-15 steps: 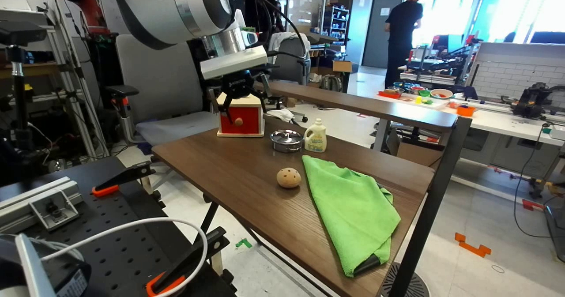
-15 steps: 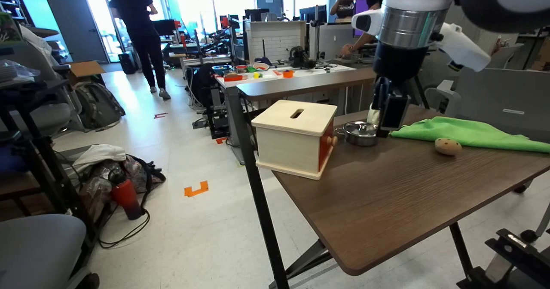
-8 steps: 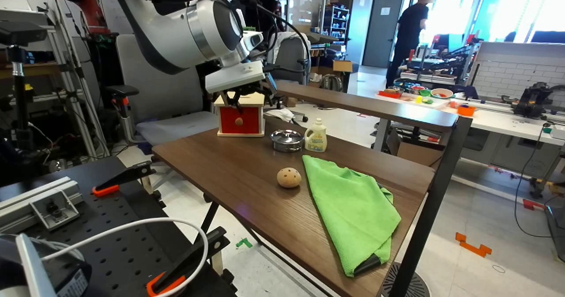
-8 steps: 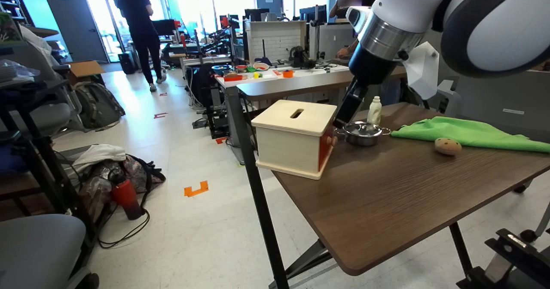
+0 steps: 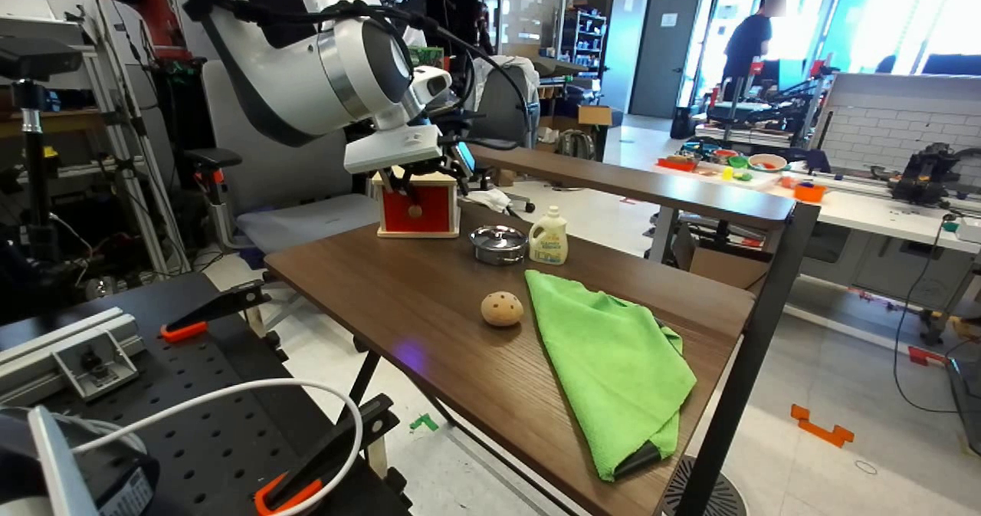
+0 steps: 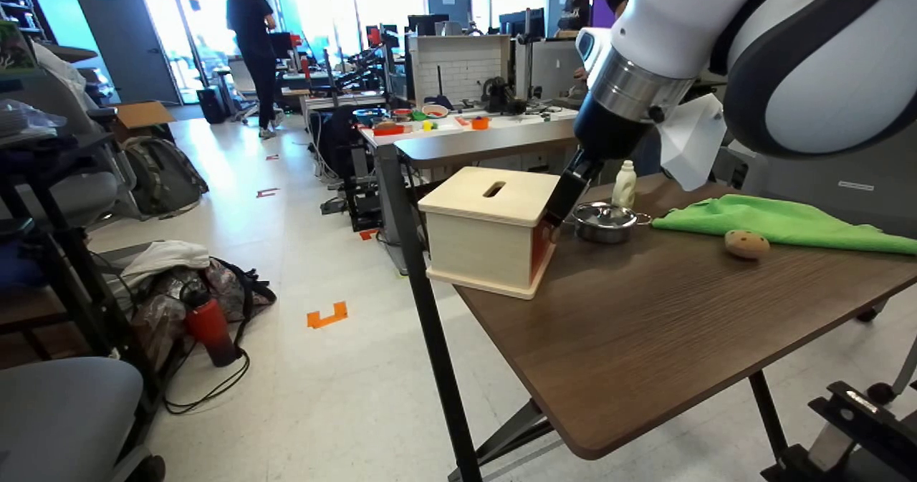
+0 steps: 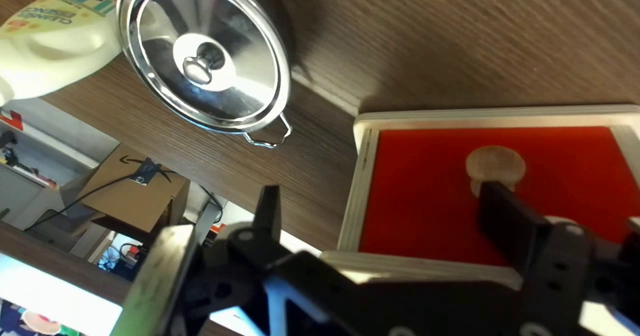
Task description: Open the drawer
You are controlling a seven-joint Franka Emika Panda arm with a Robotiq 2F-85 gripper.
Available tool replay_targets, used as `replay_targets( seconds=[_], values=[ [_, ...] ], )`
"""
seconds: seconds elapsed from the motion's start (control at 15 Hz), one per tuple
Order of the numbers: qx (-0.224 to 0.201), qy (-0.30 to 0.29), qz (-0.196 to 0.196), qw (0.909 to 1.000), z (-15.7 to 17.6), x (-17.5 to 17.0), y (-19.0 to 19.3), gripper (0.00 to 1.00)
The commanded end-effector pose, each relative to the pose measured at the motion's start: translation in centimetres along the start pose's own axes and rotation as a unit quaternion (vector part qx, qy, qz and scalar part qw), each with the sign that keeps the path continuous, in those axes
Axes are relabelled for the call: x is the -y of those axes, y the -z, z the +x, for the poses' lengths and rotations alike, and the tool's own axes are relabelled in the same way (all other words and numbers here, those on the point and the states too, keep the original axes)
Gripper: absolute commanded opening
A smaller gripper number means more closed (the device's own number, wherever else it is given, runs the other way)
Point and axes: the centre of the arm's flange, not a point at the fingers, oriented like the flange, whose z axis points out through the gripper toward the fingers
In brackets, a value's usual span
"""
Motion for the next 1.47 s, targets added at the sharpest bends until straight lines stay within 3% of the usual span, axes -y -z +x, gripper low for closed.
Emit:
replay_targets(
  seconds=[0.0, 0.53, 1.07, 1.13, 1.27, 1.4],
  values=[
    [-0.008, 0.005, 0.027, 0.9996, 0.1, 1.6, -0.2, 1.0],
    [0.001, 0.019, 0.118, 0.9928, -1.1, 5.0, -0.9, 1.0],
    [-0.015, 0.023, 0.139, 0.9899, -0.5, 3.0, -1.7, 1.0],
    [-0.015, 0.023, 0.142, 0.9895, -0.6, 2.9, -1.9, 0.75],
    [-0.013, 0.024, 0.146, 0.9889, -0.9, 2.7, -2.1, 0.65],
    [-0.012, 0.024, 0.149, 0.9884, -1.1, 2.5, -2.1, 0.64]
  ],
)
